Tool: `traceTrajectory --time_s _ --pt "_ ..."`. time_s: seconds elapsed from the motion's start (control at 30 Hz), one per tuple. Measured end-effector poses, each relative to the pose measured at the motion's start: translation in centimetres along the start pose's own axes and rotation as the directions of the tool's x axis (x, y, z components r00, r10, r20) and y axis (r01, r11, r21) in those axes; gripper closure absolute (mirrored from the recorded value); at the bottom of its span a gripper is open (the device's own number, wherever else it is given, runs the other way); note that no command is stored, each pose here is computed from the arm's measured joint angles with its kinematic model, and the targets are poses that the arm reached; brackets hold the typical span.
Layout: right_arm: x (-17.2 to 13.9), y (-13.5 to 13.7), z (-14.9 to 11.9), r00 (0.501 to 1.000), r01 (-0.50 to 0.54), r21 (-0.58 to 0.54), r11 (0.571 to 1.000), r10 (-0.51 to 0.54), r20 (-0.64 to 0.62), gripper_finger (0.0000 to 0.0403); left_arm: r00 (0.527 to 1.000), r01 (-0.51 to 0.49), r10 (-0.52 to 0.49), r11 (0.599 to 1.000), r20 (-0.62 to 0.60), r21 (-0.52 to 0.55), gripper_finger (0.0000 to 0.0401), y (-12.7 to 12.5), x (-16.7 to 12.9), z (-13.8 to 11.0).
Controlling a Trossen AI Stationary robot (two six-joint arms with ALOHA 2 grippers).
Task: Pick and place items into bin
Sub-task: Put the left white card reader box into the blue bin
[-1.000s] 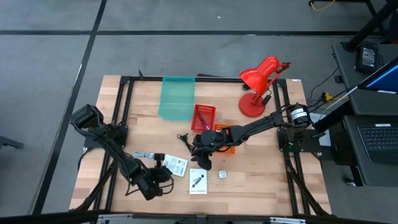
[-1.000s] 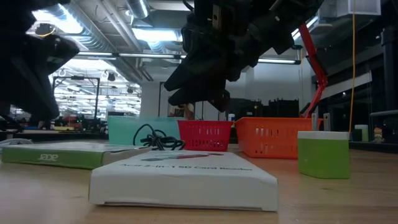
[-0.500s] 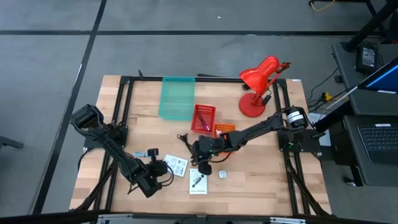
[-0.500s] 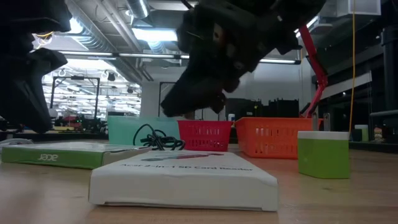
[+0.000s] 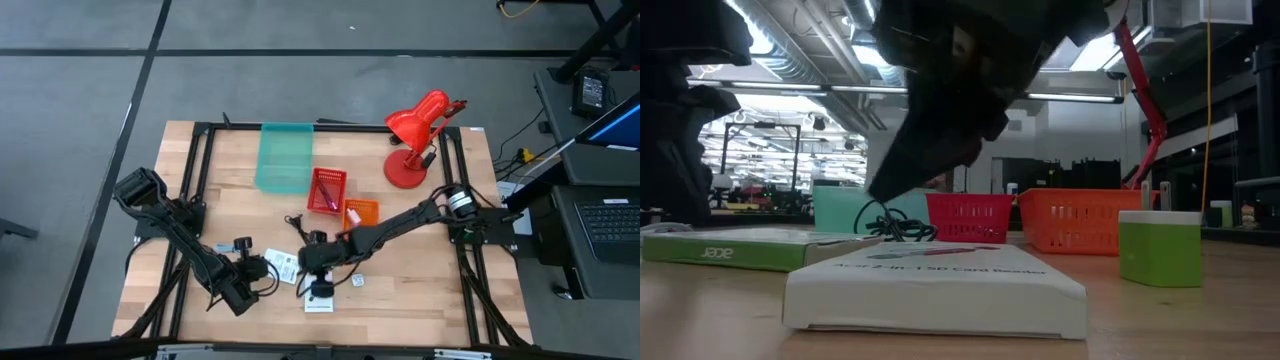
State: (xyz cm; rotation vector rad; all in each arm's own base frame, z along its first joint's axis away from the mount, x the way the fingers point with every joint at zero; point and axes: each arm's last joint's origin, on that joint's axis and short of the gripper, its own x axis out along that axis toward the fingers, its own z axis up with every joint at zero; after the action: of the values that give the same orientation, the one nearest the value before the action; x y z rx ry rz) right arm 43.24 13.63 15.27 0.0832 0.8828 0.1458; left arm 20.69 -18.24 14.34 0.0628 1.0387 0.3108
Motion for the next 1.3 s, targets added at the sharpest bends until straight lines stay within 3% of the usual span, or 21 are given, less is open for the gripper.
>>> traceTrajectory --time_s 0.13,0.33,0.73,0.93,1.3 --pt "2.0 0.7 0.1 0.993 0.015 -0.028 0.999 -0.018 -0.115 0.0402 1.000 0.001 -0.001 1.000 0.000 0.000 0.0400 0.0 0.0 0.0" --pt "3.3 1.3 1.4 0.992 0.033 -0.070 0.997 -0.041 -0.120 0.0403 1.000 -0.001 0.001 1.000 -0.001 0.002 0.0400 0.0 0.0 0.0" --pt "3.3 1.3 1.1 0.984 0.038 -0.081 0.996 -0.052 -0.172 0.0403 1.000 0.000 0.000 1.000 0.001 0.000 0.0399 0.0 0.0 0.0" --pt "2.8 1.5 0.1 0.960 0.063 -0.072 0.995 -0.080 -0.269 0.0403 1.000 -0.001 0.001 1.000 0.001 -0.014 0.0399 0.0 0.0 0.0" --pt "1.6 1.7 1.3 0.978 0.082 -0.146 0.986 -0.108 -0.180 0.0403 1.000 -0.005 0.006 1.000 0.009 -0.016 0.0399 0.0 0.0 0.1"
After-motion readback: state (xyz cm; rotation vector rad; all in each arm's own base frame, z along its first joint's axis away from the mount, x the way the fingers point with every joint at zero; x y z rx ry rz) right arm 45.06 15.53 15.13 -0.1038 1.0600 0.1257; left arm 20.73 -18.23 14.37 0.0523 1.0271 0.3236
